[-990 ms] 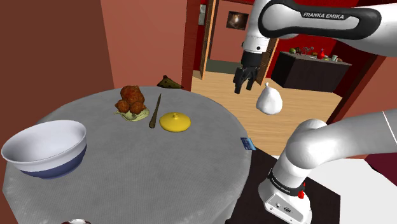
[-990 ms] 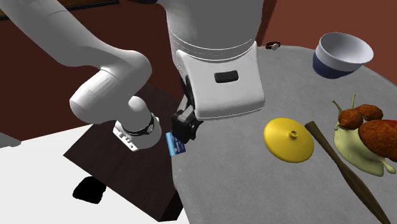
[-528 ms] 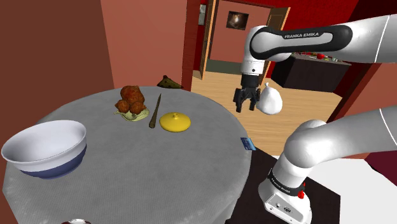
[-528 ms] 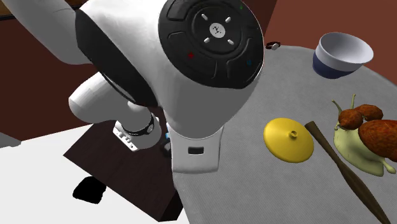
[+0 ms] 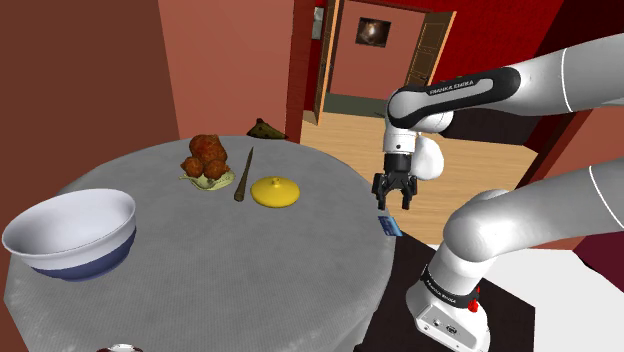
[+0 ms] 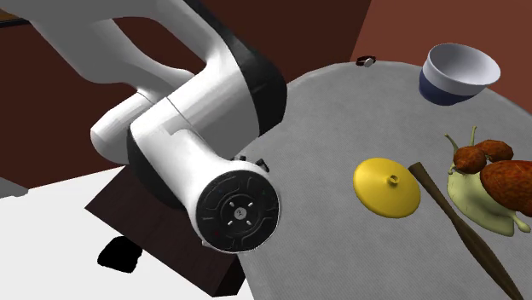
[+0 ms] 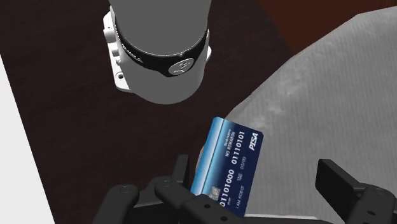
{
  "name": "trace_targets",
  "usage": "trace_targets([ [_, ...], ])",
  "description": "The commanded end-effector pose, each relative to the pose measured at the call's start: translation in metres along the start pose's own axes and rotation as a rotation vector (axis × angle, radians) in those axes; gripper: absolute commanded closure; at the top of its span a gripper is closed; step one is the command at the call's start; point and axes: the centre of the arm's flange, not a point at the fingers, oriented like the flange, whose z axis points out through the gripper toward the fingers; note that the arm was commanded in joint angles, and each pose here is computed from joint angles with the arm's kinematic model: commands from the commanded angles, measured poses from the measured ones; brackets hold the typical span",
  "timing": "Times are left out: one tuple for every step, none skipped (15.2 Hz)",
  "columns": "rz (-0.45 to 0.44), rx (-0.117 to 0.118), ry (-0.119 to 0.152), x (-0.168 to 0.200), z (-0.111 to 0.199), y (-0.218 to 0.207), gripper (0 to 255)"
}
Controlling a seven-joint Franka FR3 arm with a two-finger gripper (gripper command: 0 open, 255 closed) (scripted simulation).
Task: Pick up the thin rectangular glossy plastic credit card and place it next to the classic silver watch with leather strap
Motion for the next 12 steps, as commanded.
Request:
trace_targets([
  [0.049, 0.029, -0.055, 0.002, 0.024, 0.009, 0],
  [0.051, 0.03, -0.057, 0.002, 0.025, 0.01, 0],
  [0.051, 0.03, -0.057, 0.002, 0.03, 0.009, 0],
  [0.051, 0.03, -0.057, 0.002, 0.035, 0.009, 0],
  [0.051, 0.03, -0.057, 0.001, 0.041, 0.009, 0],
  [0.051, 0.03, -0.057, 0.001, 0.046, 0.009, 0],
  [0.051, 0.03, -0.057, 0.001, 0.051, 0.009, 0],
  [0.051, 0.03, -0.057, 0.0, 0.057, 0.009, 0],
  [0.051, 0.03, -0.057, 0.0, 0.065, 0.008, 0],
  [0.051, 0.03, -0.057, 0.0, 0.065, 0.008, 0],
  [0.051, 0.03, -0.057, 0.0, 0.065, 0.008, 0],
  [0.051, 0.03, -0.057, 0.0, 0.065, 0.008, 0],
])
